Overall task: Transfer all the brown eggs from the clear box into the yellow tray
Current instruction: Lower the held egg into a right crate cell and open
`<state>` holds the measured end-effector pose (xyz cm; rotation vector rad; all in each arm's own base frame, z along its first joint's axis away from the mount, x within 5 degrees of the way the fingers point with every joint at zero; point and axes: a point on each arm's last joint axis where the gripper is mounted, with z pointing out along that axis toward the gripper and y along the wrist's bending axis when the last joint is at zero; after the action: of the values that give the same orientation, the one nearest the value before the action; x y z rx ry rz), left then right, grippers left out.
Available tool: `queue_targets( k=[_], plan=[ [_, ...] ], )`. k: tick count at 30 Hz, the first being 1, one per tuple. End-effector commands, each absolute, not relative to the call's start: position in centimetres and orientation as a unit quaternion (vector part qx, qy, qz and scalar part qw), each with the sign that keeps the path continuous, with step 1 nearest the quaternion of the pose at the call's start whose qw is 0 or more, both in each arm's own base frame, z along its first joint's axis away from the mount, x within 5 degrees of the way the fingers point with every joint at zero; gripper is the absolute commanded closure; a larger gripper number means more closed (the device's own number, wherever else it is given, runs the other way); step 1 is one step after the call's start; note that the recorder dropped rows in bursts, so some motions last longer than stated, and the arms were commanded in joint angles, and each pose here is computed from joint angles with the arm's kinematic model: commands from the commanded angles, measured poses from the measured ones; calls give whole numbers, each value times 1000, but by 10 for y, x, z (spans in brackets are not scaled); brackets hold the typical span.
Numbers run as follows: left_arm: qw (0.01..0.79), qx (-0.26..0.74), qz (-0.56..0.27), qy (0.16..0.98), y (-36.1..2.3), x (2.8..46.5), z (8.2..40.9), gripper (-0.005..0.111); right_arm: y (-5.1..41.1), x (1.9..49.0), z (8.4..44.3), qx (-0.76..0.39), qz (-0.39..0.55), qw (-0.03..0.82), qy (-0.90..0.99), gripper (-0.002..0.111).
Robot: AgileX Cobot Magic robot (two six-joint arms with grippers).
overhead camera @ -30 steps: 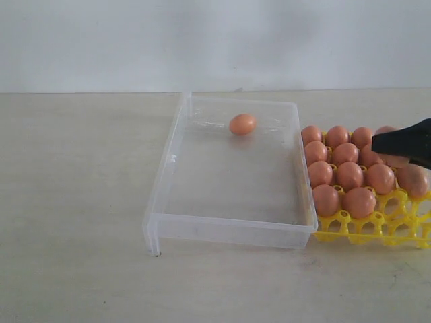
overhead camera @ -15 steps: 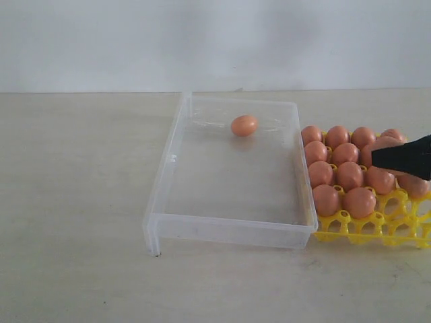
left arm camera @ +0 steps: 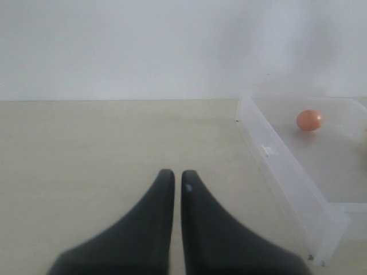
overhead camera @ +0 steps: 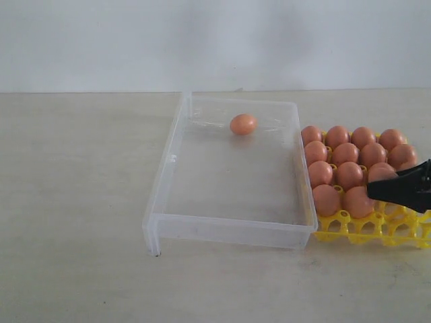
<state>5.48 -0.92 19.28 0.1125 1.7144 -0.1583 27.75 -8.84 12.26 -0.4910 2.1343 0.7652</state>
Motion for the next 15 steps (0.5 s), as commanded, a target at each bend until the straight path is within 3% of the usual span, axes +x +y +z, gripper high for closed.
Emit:
queue_targets(
  k=[1,10,13,15],
  plan=[
    [651,48,-69,755,-9,55,192,103,-93,277,120,-188,280,395,854,108],
    [651,48,-69,755,-9,55,192,103,-94,277,119,-118,305,370,870,108],
    [651,48,-69,755,-9,55,192,103,-94,277,119,-99,313,363,872,95],
    [651,48,-69,755,-9,55,192,103,-94,277,119,-97,314,362,872,79]
  ],
)
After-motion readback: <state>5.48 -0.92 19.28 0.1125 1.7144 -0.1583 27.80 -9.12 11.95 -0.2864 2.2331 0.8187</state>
